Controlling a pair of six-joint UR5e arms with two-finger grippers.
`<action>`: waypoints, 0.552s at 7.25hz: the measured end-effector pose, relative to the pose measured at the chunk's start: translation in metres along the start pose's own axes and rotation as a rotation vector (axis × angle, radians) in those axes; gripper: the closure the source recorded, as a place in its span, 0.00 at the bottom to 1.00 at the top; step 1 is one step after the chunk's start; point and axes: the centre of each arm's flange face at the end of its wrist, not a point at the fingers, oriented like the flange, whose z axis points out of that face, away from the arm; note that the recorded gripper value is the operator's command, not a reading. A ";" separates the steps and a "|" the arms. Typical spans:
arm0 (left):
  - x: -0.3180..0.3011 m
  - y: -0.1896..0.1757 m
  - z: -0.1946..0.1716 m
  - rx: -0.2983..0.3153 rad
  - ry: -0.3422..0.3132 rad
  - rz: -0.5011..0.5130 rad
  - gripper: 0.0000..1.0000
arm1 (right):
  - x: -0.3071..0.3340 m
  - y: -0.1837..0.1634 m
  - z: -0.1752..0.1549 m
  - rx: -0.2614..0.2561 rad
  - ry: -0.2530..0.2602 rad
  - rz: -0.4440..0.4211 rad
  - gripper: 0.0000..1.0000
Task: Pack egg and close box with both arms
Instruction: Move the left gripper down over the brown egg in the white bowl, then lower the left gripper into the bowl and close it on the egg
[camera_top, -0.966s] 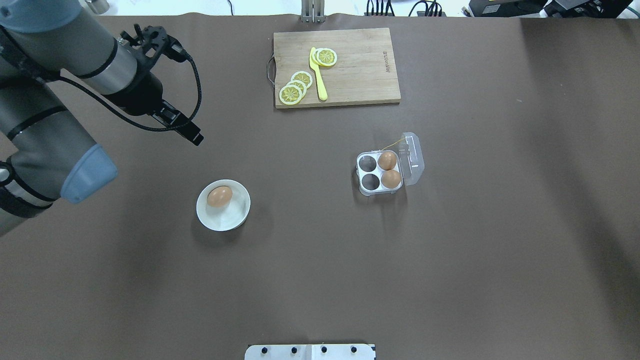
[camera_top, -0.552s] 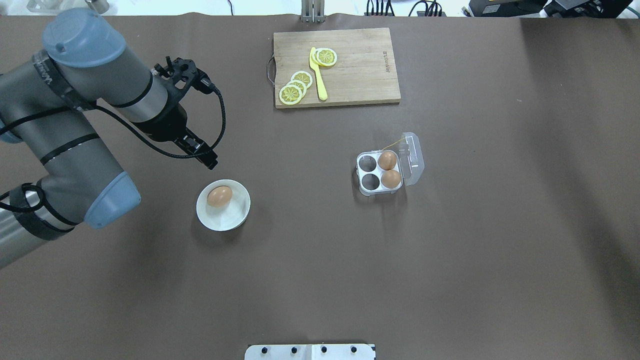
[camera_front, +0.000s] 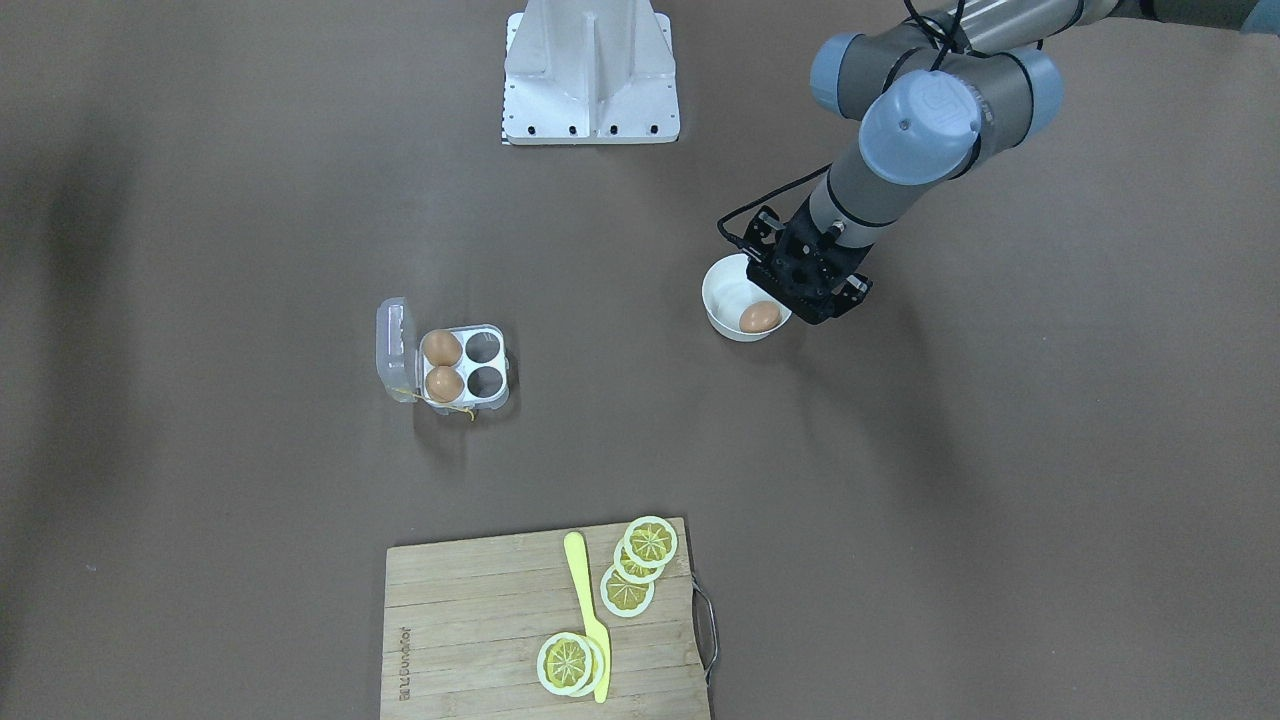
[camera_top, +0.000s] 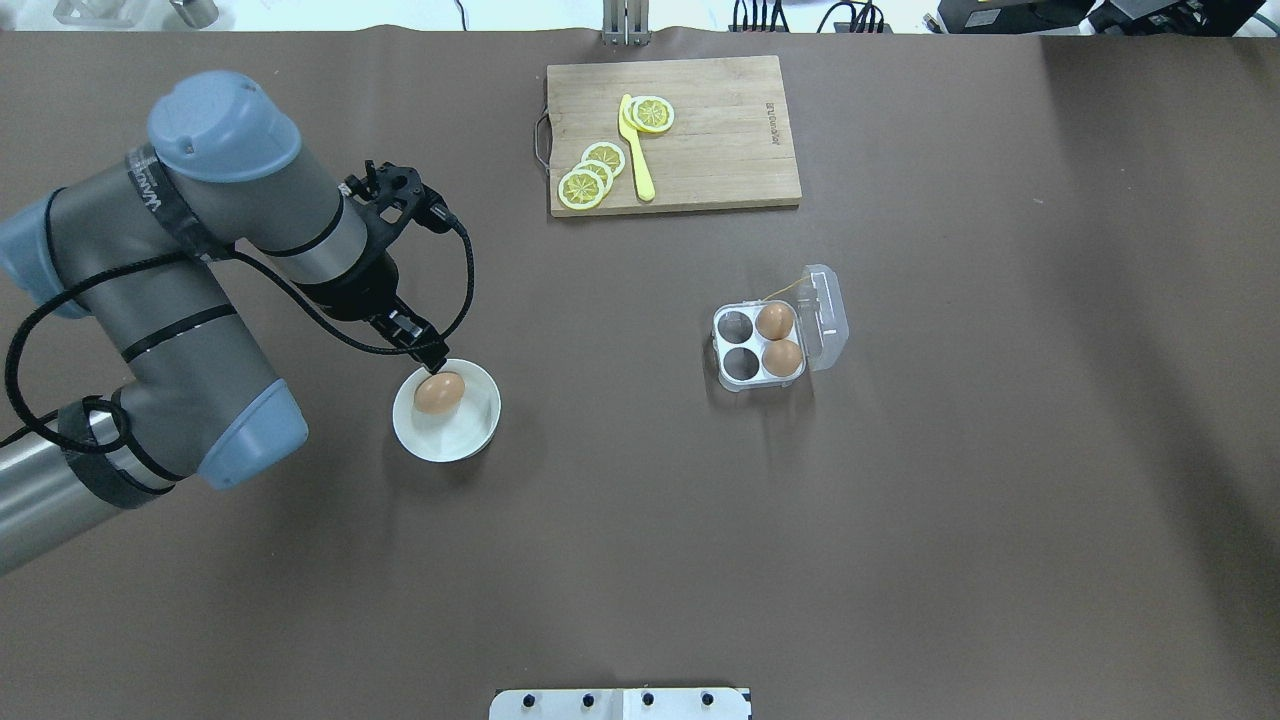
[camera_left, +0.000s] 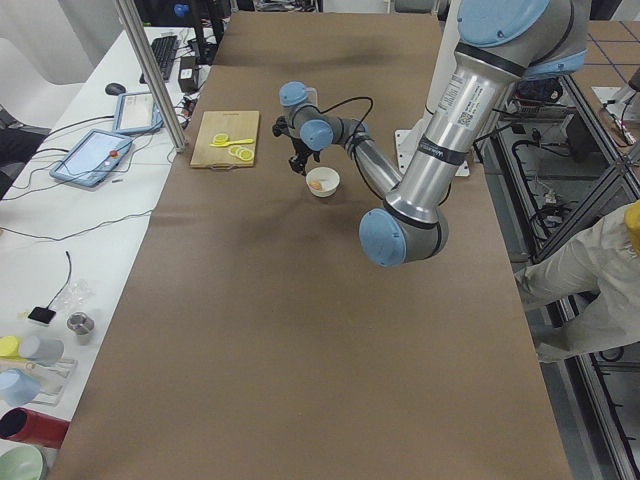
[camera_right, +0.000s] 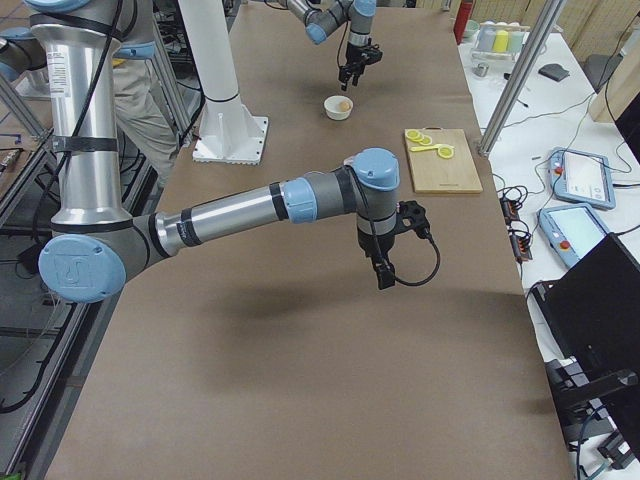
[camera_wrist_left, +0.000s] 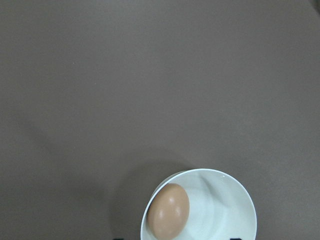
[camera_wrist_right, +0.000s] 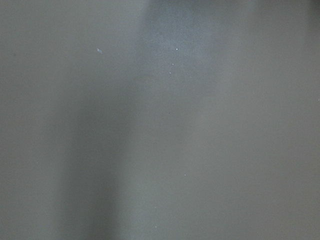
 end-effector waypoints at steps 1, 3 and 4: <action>0.003 -0.004 0.009 -0.012 -0.004 0.002 0.23 | 0.000 0.000 0.000 0.000 -0.001 -0.001 0.00; 0.003 -0.012 0.025 -0.023 -0.024 0.005 0.24 | 0.000 0.000 0.000 0.001 -0.003 -0.002 0.00; 0.003 -0.015 0.029 -0.026 -0.029 0.007 0.26 | -0.001 0.000 0.000 0.002 -0.004 -0.003 0.00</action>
